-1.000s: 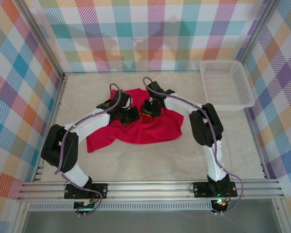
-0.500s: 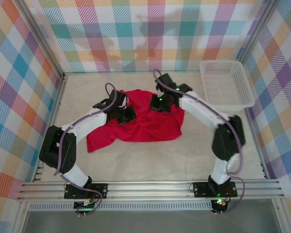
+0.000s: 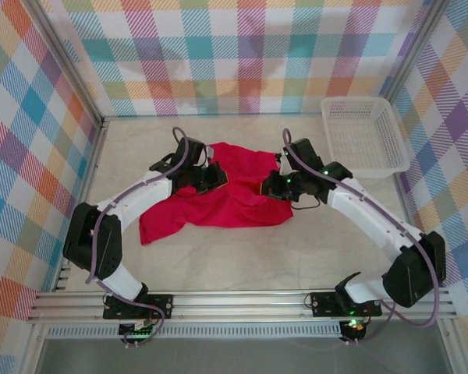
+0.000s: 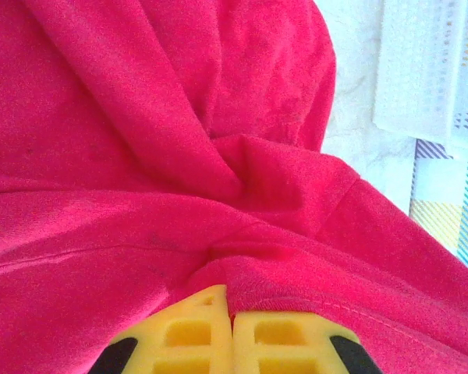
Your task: Fold the inside-out t-shirt
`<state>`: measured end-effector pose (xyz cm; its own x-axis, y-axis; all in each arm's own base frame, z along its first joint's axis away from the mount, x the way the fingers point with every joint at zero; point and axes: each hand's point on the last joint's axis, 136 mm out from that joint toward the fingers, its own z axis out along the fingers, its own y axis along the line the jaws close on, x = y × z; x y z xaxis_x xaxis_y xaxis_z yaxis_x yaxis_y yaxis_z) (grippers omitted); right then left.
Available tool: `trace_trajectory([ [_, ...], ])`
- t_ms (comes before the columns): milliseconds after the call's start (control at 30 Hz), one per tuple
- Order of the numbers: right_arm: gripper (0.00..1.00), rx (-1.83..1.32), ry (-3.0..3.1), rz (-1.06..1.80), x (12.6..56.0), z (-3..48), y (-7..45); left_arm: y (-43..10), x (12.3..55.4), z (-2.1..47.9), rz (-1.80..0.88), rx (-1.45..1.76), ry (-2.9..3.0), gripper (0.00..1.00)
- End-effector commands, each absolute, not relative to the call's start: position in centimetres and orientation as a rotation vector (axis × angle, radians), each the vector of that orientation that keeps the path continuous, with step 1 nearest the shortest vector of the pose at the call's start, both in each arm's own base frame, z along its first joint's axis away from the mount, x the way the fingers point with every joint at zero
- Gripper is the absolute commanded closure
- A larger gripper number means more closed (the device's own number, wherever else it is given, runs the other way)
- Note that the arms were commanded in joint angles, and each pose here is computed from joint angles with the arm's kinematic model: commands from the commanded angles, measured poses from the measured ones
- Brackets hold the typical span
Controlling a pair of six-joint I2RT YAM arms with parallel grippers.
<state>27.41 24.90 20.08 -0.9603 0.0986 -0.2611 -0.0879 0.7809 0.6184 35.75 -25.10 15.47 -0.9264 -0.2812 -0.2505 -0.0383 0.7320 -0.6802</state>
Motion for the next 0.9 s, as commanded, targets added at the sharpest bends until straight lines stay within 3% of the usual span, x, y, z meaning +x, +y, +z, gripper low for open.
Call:
trace_trajectory([
  [0,1.00,-0.051,2.718,1.084,27.8,19.8,26.9,-24.5,36.1,14.2,-0.932,-0.319,2.629,1.00],
  [100,1.00,0.031,2.708,0.937,29.6,19.0,25.2,-24.8,36.3,14.7,-0.925,-0.278,2.636,1.00],
  [133,1.00,0.085,2.696,0.858,30.5,18.8,23.7,-23.9,36.4,14.9,-0.861,-0.271,2.648,0.92],
  [233,1.00,0.291,2.631,0.708,32.6,19.2,18.1,-18.8,35.8,15.0,-0.636,-0.311,2.675,0.53],
  [300,1.00,0.416,2.574,0.686,33.2,19.8,14.8,-14.5,34.9,14.4,-0.508,-0.401,2.690,0.44],
  [400,1.00,0.513,2.480,0.676,33.4,20.8,11.6,-8.5,32.8,12.3,-0.409,-0.601,2.696,0.43],
  [533,1.00,0.535,2.423,0.738,33.5,21.1,11.3,-4.0,30.5,8.8,-0.374,-0.830,2.685,0.39],
  [867,1.00,0.494,2.489,0.860,34.1,19.4,13.4,-6.5,31.2,5.6,-0.562,-0.876,2.722,0.39],
])
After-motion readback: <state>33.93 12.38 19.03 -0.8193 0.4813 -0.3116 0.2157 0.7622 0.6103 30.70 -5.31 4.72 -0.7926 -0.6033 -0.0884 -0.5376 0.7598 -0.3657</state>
